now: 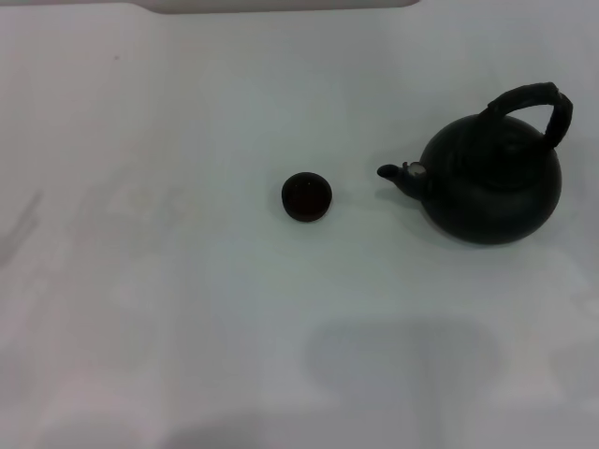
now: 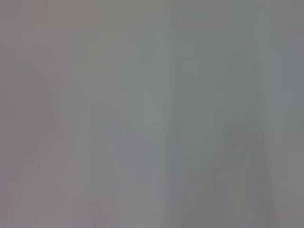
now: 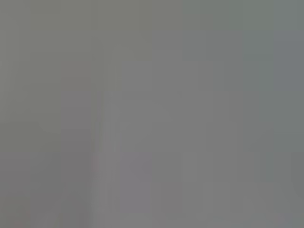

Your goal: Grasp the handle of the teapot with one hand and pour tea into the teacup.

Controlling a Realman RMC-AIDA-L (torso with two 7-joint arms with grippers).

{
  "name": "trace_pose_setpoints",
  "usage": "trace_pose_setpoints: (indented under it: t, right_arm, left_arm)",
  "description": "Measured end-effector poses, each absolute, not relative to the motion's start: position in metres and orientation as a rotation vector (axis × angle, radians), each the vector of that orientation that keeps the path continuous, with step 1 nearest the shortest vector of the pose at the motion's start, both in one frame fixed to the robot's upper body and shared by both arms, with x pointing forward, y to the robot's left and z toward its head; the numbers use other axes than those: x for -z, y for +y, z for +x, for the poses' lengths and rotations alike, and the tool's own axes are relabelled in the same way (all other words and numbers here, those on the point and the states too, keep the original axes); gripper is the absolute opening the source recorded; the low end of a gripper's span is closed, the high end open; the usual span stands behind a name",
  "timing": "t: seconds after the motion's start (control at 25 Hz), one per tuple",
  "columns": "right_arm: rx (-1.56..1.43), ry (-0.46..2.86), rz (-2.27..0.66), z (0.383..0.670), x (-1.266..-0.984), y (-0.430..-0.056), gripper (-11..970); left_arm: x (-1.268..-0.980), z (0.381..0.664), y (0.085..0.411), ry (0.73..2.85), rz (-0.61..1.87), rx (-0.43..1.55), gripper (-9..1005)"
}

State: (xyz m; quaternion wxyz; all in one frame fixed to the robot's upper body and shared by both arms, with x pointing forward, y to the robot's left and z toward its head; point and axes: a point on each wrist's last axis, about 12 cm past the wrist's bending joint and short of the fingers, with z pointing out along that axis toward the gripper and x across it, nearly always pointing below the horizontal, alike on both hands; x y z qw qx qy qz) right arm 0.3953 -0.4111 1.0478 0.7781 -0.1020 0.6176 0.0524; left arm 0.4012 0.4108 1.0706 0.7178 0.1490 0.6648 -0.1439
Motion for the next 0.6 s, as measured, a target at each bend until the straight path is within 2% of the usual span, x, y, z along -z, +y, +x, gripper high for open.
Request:
trace_pose_setpoints:
  t: [0.24,0.6]
  right_arm:
    - [-0.095,1.321,-0.205,0.403,-1.055,-0.423,452]
    - [-0.027,1.33,-0.143,0.404,-1.057,-0.436,452]
  left_arm:
    - [-1.071,0.403,0.403,1.417,0.282,0.383,772]
    - [-1.069,0.426,0.386,1.365,0.254,0.457,772]
